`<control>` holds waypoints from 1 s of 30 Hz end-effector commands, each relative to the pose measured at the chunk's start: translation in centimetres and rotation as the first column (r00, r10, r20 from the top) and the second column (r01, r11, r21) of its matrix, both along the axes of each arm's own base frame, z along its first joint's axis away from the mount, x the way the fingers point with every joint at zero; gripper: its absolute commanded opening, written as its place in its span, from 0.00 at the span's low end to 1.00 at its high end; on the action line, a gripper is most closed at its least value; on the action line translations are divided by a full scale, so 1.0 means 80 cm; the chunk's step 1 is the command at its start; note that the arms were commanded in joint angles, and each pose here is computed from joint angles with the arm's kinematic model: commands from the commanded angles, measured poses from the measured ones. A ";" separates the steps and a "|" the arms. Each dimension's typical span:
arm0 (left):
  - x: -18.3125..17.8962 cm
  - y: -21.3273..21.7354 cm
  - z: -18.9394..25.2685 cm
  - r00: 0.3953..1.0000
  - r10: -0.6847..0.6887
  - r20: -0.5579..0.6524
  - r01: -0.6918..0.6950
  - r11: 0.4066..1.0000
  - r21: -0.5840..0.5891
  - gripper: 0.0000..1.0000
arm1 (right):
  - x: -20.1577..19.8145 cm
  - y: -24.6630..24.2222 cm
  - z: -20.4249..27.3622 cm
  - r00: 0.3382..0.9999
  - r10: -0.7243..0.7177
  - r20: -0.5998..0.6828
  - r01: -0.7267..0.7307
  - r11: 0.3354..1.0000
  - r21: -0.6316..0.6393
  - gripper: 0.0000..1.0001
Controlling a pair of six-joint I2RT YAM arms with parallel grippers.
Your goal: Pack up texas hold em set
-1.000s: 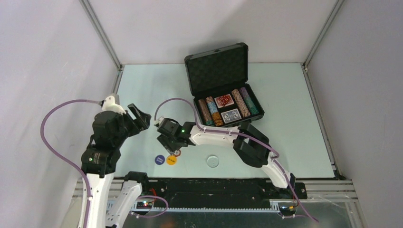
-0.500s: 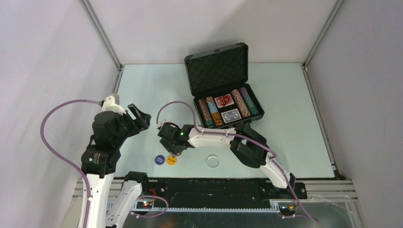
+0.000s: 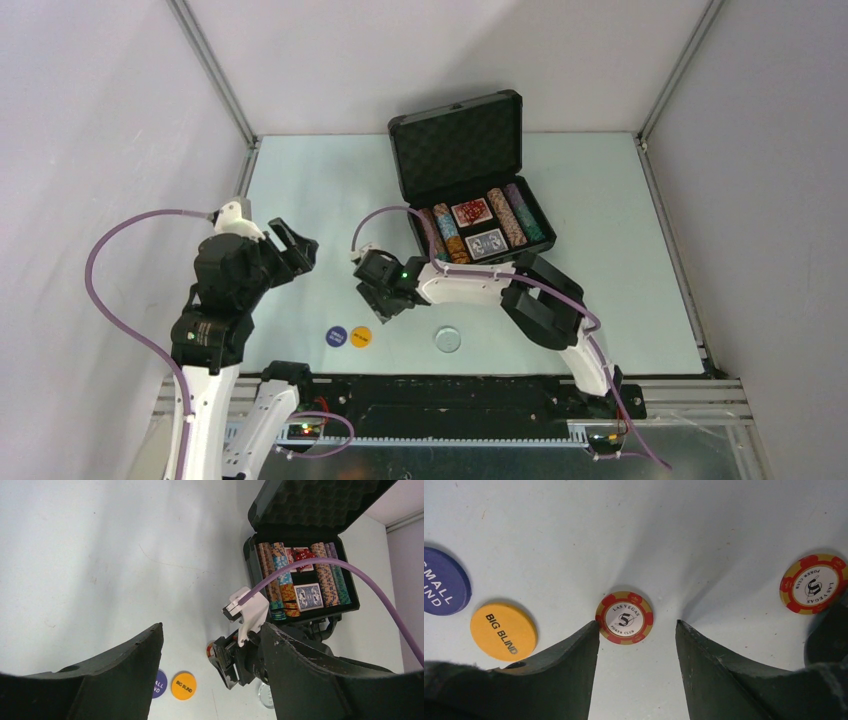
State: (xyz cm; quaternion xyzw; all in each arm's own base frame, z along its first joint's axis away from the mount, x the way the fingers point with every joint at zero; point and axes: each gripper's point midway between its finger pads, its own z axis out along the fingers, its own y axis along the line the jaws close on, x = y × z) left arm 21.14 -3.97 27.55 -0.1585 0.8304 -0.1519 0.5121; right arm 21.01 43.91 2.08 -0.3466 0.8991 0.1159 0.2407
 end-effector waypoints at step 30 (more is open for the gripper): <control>0.011 -0.007 -0.004 1.000 -0.009 0.003 0.009 0.999 -0.037 0.77 | 0.014 -0.010 0.042 0.999 0.038 0.032 -0.040 0.997 0.067 0.41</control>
